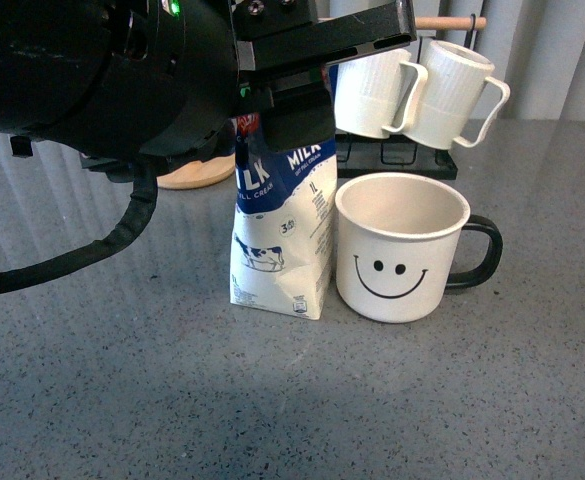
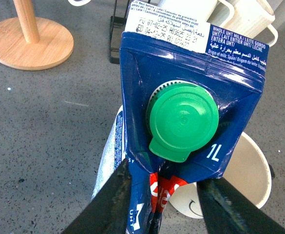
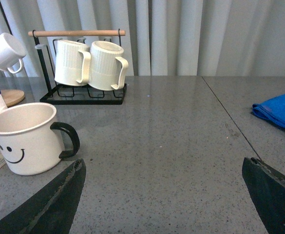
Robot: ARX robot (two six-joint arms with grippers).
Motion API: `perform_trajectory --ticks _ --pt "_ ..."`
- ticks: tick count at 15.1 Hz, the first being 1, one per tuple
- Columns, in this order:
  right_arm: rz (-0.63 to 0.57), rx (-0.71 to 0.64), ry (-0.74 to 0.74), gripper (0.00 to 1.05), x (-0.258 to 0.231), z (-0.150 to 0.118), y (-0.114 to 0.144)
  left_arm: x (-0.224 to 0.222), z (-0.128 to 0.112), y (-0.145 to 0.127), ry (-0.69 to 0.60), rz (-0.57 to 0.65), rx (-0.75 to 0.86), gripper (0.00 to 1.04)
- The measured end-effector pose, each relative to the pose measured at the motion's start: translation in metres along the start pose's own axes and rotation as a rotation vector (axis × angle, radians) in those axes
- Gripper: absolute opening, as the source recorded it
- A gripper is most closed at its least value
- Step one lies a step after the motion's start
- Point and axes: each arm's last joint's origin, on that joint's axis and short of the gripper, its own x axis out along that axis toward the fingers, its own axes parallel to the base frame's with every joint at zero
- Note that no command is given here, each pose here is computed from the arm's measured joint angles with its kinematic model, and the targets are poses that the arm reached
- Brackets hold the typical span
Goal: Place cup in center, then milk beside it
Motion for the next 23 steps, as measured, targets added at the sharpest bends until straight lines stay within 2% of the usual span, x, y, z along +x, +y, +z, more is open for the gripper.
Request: perform_trajectory --ticks 3,6,7,10,12,14,16,19,20,21,22,23 --pt "0.0 0.0 0.0 0.98 0.0 0.0 0.0 -0.005 0.003 -0.001 -0.004 -0.016 -0.013 0.7" --pt "0.0 0.0 0.0 0.98 0.0 0.0 0.0 -0.017 0.016 0.002 -0.034 -0.043 -0.038 1.0" --pt "0.0 0.0 0.0 0.98 0.0 0.0 0.0 -0.02 0.024 0.006 -0.052 -0.049 -0.052 0.97" --pt "0.0 0.0 0.0 0.98 0.0 0.0 0.0 -0.037 0.055 0.026 -0.123 -0.097 -0.074 0.98" --pt "0.0 0.0 0.0 0.98 0.0 0.0 0.0 -0.051 0.071 0.044 -0.164 -0.14 -0.039 0.98" --pt "0.0 0.0 0.0 0.98 0.0 0.0 0.0 -0.069 0.086 0.066 -0.236 -0.125 0.005 0.98" --pt "0.0 0.0 0.0 0.98 0.0 0.0 0.0 -0.094 0.086 0.085 -0.3 -0.085 0.043 0.98" --pt "0.0 0.0 0.0 0.98 0.0 0.0 0.0 -0.13 0.075 0.091 -0.406 -0.047 0.168 0.97" --pt "0.0 0.0 0.0 0.98 0.0 0.0 0.0 -0.14 0.067 0.099 -0.479 0.08 0.18 0.85" --pt "0.0 0.0 0.0 0.98 0.0 0.0 0.0 -0.145 0.048 0.114 -0.476 0.16 0.18 0.75" --pt "0.0 0.0 0.0 0.98 0.0 0.0 0.0 -0.147 0.022 0.13 -0.448 0.213 0.181 0.62" --pt "0.0 0.0 0.0 0.98 0.0 0.0 0.0 -0.148 0.004 0.135 -0.451 0.21 0.187 0.49"
